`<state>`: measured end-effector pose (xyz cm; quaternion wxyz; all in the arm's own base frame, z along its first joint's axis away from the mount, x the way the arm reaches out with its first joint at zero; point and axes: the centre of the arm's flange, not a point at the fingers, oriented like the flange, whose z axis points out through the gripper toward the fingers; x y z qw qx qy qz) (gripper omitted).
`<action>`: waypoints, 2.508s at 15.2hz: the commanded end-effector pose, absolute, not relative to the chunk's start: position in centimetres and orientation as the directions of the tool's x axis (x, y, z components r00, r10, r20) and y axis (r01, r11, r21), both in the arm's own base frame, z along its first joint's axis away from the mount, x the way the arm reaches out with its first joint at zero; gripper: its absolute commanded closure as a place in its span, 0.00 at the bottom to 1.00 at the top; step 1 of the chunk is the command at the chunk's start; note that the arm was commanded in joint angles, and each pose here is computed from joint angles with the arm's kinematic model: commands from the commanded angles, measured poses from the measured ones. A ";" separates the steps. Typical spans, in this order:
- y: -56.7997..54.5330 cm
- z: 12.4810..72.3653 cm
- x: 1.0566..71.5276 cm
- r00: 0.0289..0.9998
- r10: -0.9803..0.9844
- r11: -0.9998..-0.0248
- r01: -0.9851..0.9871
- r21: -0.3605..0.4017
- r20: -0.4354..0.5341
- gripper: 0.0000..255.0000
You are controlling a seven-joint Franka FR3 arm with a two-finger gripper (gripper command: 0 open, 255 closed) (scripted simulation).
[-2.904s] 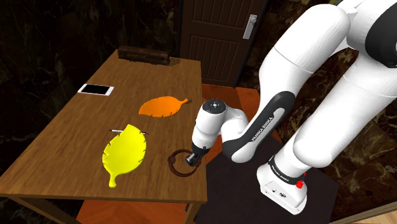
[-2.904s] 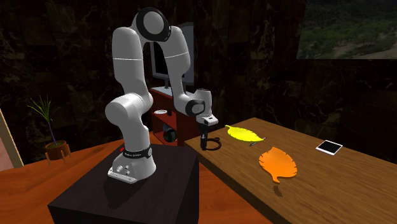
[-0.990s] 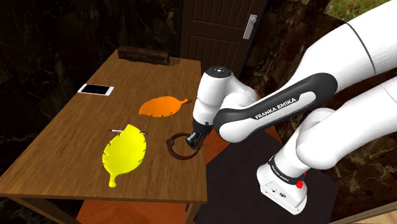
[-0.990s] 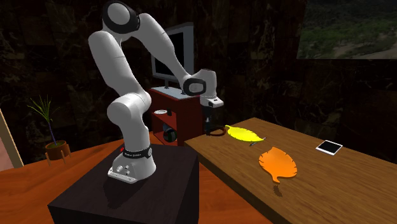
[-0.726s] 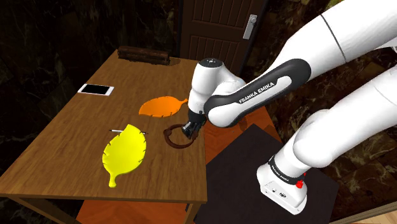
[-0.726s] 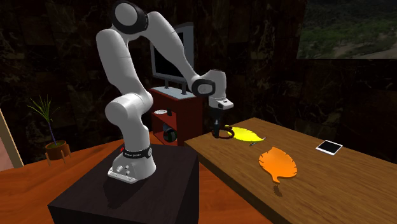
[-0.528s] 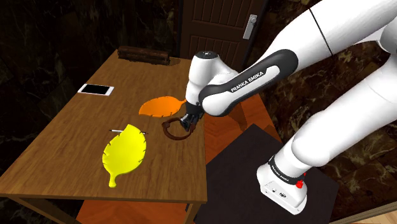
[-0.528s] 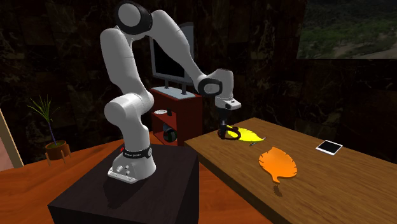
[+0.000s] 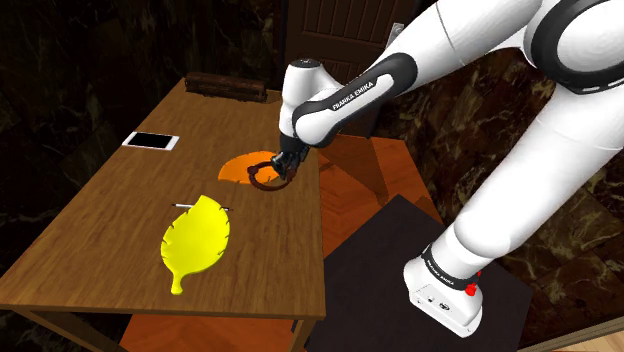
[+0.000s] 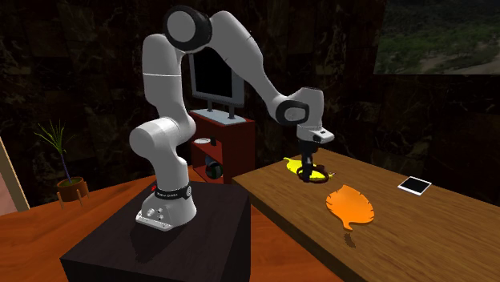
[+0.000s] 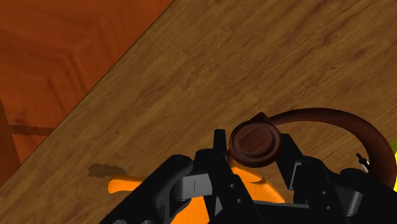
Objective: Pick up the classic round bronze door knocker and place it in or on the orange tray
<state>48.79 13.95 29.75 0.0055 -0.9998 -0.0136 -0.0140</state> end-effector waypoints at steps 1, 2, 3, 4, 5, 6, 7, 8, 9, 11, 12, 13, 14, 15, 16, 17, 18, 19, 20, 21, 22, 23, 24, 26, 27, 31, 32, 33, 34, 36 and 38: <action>13.0 29.7 51.3 0.999 0.027 -1.000 0.028 -0.010 0.028 1.00; 12.5 29.7 52.5 0.999 0.027 -1.000 0.028 -0.010 0.028 1.00; 12.0 29.8 53.7 0.999 0.027 -1.000 0.028 -0.010 0.028 1.00; 11.4 29.8 54.9 0.999 0.027 -1.000 0.028 -0.010 0.028 1.00; 10.9 29.8 56.2 0.999 0.027 -1.000 0.028 -0.010 0.028 1.00; 10.4 29.9 57.4 0.999 0.027 -1.000 0.028 -0.010 0.028 1.00; 9.9 29.9 58.6 0.999 0.027 -1.000 0.028 -0.010 0.028 1.00; 9.4 30.0 59.8 0.999 0.027 -1.000 0.028 -0.010 0.028 1.00; 8.9 30.0 61.0 0.999 0.027 -1.000 0.028 -0.010 0.028 1.00; 8.1 29.5 62.9 0.999 0.027 -1.000 0.028 -0.010 0.028 1.00; 8.1 29.0 62.9 0.999 0.027 -1.000 0.028 -0.010 0.028 1.00; 8.1 28.5 62.9 0.999 0.027 -1.000 0.028 -0.010 0.028 1.00; 8.1 27.9 62.9 0.999 0.027 -1.000 0.028 -0.010 0.028 1.00; 8.1 27.4 62.9 0.999 0.027 -1.000 0.028 -0.010 0.028 1.00; 8.1 26.9 62.9 0.999 0.027 -1.000 0.028 -0.010 0.028 1.00; 8.1 26.3 62.9 0.999 0.027 -1.000 0.028 -0.010 0.028 1.00; 8.1 25.8 62.9 0.999 0.027 -1.000 0.028 -0.010 0.028 1.00; 8.1 25.3 62.9 0.999 0.027 -1.000 0.028 -0.010 0.028 1.00; 8.1 24.8 62.9 0.999 0.027 -1.000 0.028 -0.010 0.028 1.00; 8.1 24.2 62.9 0.999 0.027 -1.000 0.028 -0.010 0.028 1.00; 8.1 23.7 62.9 0.999 0.027 -1.000 0.028 -0.010 0.028 1.00; 8.1 23.2 62.9 0.999 0.027 -1.000 0.028 -0.010 0.028 1.00; 8.1 22.6 62.9 0.999 0.027 -1.000 0.028 -0.010 0.028 1.00; 8.1 22.0 62.9 0.999 0.027 -1.000 0.028 -0.010 0.028 1.00; 8.1 22.1 62.9 0.999 0.027 -1.000 0.028 -0.010 0.028 1.00; 8.1 22.1 62.9 0.999 0.027 -1.000 0.028 -0.010 0.028 1.00; 8.1 22.1 62.9 0.999 0.027 -1.000 0.028 -0.010 0.028 1.00; 8.1 22.1 62.9 0.999 0.027 -1.000 0.028 -0.010 0.028 1.00; 8.1 22.1 62.9 0.999 0.027 -1.000 0.028 -0.010 0.028 0.00; 8.1 22.1 62.9 0.999 0.027 -1.000 0.028 -0.010 0.028 0.00; 8.1 22.1 62.9 0.999 0.027 -1.000 0.028 -0.010 0.028 0.00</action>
